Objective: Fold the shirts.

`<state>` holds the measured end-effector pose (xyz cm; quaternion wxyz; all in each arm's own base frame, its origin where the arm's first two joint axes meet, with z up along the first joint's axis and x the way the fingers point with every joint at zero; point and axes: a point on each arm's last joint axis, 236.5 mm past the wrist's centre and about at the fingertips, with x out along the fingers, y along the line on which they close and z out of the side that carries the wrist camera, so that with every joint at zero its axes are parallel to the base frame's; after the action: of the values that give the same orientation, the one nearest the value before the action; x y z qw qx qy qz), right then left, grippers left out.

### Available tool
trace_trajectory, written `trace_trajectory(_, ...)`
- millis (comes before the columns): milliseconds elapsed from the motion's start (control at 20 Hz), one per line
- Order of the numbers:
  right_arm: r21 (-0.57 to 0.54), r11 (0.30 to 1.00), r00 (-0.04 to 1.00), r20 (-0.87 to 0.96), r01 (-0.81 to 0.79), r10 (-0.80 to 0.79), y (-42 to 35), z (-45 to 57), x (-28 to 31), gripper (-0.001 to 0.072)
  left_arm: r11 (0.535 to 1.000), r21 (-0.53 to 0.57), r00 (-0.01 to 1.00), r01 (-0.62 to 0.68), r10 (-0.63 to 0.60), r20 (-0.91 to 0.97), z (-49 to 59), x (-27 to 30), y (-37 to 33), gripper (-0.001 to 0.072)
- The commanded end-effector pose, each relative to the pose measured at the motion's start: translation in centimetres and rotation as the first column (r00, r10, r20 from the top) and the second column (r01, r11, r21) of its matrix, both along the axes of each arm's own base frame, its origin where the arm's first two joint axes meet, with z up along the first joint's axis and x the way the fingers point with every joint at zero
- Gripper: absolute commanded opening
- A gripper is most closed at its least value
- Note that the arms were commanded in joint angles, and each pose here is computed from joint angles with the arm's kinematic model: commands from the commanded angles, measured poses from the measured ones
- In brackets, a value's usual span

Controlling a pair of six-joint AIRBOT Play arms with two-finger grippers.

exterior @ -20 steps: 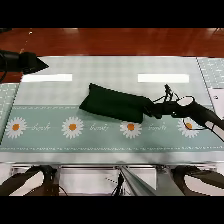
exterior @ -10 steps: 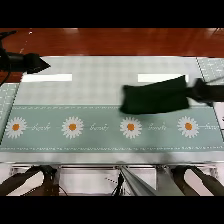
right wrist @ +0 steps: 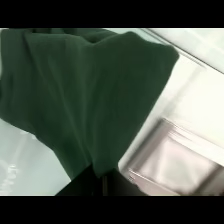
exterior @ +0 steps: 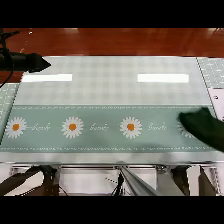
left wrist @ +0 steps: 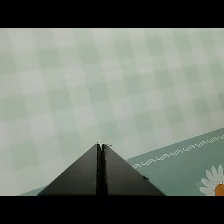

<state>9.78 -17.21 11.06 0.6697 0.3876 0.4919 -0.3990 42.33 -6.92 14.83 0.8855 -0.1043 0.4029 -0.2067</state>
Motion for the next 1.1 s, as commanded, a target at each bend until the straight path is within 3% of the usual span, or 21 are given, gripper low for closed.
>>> trace_trajectory(0, -0.022, 0.971, 0.956, -0.172, 0.236, -0.237, 0.6, 0.5, -7.7, 0.0024, 1.0, 0.009, 1.0, -0.006, 0.006, 0.026, 0.2, 0.5, 0.2, 0.0027)
trace_trajectory(250, -0.119, 0.939, 0.906, -0.249, 0.324, -0.344, 0.6, 1.5, -11.1, 0.0031, 1.0, 0.01, 0.999, -0.013, 0.013, 0.035, 0.3, 0.7, 0.4, 0.0027)
trace_trajectory(350, -0.119, 0.935, 0.898, -0.261, 0.334, -0.354, 1.1, 1.6, -11.5, 0.0263, 1.0, 0.009, 0.999, -0.023, 0.022, 0.048, 0.5, 1.1, 0.5, 0.0026)
trace_trajectory(450, -0.138, 0.933, 0.895, -0.266, 0.332, -0.358, 1.3, 1.8, -11.9, 0.0444, 0.999, 0.01, 0.998, -0.031, 0.031, 0.06, 0.7, 1.3, 0.6, 0.0026)
trace_trajectory(650, -0.202, 0.934, 0.932, -0.156, 0.294, -0.327, -1.0, 2.2, -9.6, 0.0447, 0.999, 0.009, 0.998, -0.032, 0.032, 0.062, 0.7, 1.3, 0.6, 0.0026)
trace_trajectory(750, -0.25, 0.941, 0.973, 0.08, 0.229, -0.216, -3.3, 3.6, -3.8, 0.0447, 1.0, -0.003, 0.998, -0.028, 0.028, 0.06, 0.8, 1.3, 0.4, 0.0027)
trace_trajectory(850, -0.286, 0.953, 0.934, 0.357, 0.097, 0.012, -4.1, 6.4, 4.1, 0.0448, 0.999, -0.033, 0.999, -0.015, 0.017, 0.052, 1.1, 1.0, -0.3, 0.0031)
trace_trajectory(900, -0.283, 0.958, 0.889, 0.447, 0.038, 0.097, -3.8, 7.5, 7.1, 0.0448, 0.998, -0.055, 0.999, -0.008, 0.011, 0.051, 1.3, 0.9, -0.7, 0.0123)
trace_trajectory(1000, -0.233, 0.966, 0.834, 0.505, -0.116, 0.222, -2.4, 6.9, 11.5, 0.0448, 0.998, -0.067, 0.999, 0.021, -0.017, 0.05, 1.4, 0.7, -2.1, 0.0574)
trace_trajectory(1050, -0.196, 0.956, 0.834, 0.471, -0.218, 0.287, -1.2, 5.2, 13.2, 0.0448, 0.998, -0.049, 0.998, 0.046, -0.044, 0.046, 1.2, 0.4, -2.9, 0.0582)
